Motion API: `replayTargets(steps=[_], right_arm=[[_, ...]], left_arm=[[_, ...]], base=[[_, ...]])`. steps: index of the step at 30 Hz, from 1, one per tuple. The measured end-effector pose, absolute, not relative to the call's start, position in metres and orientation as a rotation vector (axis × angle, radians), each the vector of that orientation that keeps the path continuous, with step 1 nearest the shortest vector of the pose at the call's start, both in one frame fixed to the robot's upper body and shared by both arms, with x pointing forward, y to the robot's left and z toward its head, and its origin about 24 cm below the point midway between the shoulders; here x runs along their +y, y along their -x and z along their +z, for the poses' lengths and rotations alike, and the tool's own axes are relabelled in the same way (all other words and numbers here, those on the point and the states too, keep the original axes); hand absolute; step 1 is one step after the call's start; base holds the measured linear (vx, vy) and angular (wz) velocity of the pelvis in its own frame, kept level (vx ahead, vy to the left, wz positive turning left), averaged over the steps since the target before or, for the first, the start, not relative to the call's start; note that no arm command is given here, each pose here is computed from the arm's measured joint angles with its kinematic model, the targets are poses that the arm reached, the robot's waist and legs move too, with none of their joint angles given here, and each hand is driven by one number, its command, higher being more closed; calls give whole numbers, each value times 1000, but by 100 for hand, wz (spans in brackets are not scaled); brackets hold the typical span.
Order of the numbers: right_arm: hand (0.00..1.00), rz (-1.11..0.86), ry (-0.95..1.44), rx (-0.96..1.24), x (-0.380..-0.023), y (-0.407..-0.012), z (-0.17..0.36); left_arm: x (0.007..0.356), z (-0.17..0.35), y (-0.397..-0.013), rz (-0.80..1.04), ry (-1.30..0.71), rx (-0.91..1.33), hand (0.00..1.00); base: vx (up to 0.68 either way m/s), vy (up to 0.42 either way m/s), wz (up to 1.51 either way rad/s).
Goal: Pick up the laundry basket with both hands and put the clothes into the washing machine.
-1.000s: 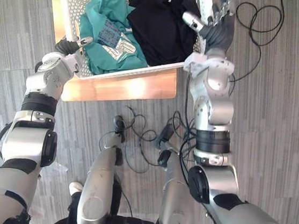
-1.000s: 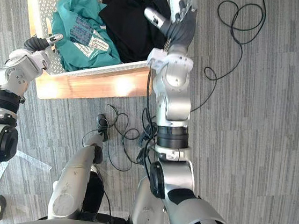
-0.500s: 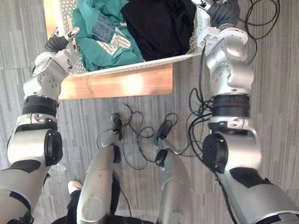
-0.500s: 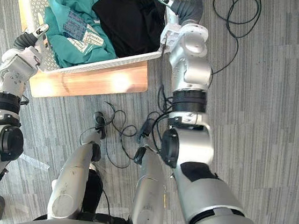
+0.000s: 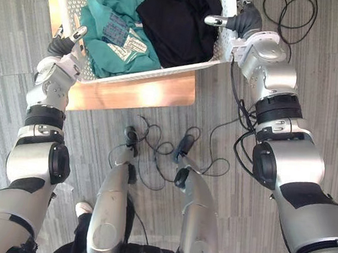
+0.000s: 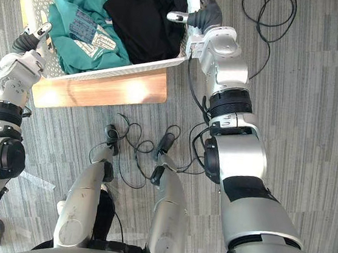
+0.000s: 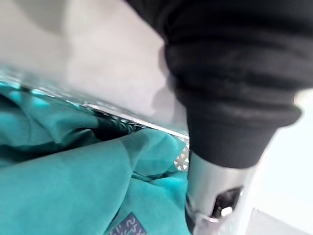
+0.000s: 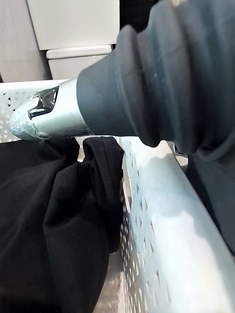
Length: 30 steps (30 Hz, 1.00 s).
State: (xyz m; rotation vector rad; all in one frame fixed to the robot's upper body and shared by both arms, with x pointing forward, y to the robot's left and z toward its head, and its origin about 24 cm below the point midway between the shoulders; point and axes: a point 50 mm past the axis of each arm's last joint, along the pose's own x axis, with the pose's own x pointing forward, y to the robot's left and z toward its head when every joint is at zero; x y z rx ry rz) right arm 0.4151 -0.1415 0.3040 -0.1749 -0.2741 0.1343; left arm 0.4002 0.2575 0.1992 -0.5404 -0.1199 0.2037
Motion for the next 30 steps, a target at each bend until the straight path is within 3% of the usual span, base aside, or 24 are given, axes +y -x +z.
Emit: replayTargets(steps=[7, 8, 9, 10, 22, 30], right_arm=[[0, 110, 301, -246, -143, -416, 301], [0, 103, 304, -247, -144, -416, 302], [0, 93, 314, -248, -145, -416, 302], [100, 88, 300, -247, -146, -416, 302], [100, -12, 131, -218, -162, -417, 295], [100, -32, 11, -341, -152, -397, 293]], left_arm=[[254, 207, -402, 173, 477, -120, 0], [253, 209, -403, 170, 459, -120, 100], [253, 212, -403, 168, 444, -120, 100], [251, 214, -404, 167, 422, -120, 100], [240, 227, -399, 277, 137, -154, 100], [248, 215, -381, 340, 151, -209, 100]], base=[[30, -36, 0], [30, -45, 9], [32, -59, 10], [25, -51, 11], [26, -48, 4], [40, -41, -5]])
